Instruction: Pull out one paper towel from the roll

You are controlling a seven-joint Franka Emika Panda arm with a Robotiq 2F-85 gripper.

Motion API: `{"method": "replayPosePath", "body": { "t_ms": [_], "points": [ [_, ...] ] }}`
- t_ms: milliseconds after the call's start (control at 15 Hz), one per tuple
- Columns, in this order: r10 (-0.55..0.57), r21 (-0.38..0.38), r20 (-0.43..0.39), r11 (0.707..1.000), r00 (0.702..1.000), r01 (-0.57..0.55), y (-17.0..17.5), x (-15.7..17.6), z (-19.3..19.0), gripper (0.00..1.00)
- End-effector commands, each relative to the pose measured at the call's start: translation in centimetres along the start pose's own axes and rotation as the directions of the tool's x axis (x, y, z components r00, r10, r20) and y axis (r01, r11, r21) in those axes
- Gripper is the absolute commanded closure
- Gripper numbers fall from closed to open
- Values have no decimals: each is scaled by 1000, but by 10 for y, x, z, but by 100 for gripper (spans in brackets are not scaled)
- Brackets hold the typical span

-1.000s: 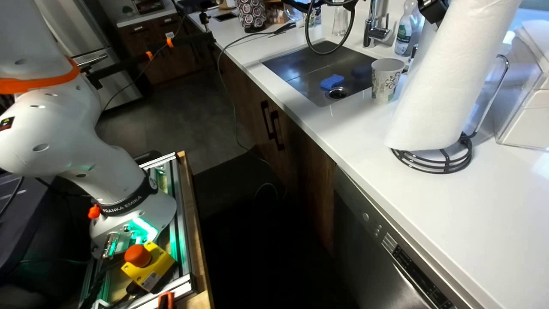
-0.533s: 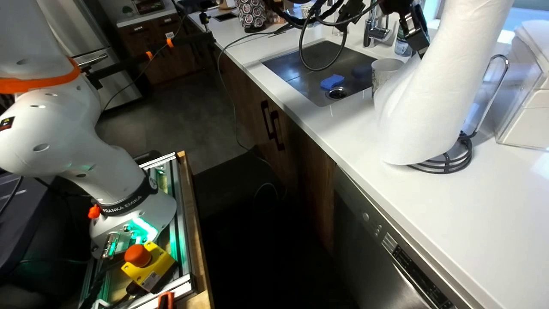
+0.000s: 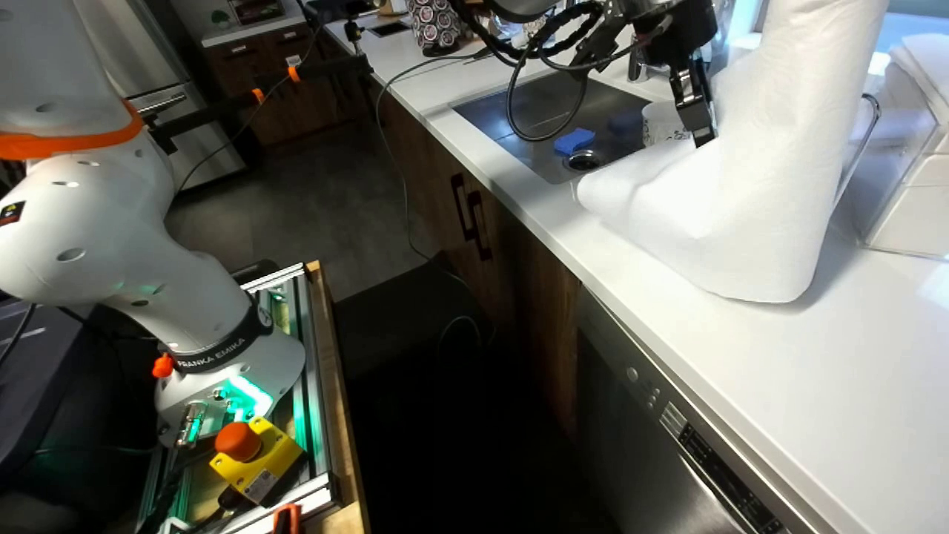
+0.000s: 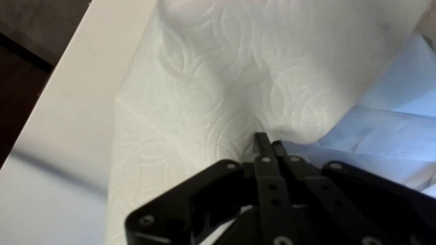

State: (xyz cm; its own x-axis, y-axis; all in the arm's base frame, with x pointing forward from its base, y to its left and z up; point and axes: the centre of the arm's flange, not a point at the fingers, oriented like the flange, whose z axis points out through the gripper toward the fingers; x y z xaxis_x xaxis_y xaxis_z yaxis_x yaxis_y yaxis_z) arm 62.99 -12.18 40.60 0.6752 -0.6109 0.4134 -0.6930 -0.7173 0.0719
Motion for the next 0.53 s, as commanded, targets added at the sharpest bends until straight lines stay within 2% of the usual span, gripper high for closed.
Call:
{"method": "replayPosePath", "body": {
  "t_ms": [0, 200, 467],
  "points": [
    [4, -32, 103, 999, 995, 0, -1, -3, 16, 100],
    [24, -67, 207, 998, 978, -10, 1, -9, 29, 100],
    [42, -101, 307, 995, 951, -11, 2, -15, 41, 100]
  ]
}}
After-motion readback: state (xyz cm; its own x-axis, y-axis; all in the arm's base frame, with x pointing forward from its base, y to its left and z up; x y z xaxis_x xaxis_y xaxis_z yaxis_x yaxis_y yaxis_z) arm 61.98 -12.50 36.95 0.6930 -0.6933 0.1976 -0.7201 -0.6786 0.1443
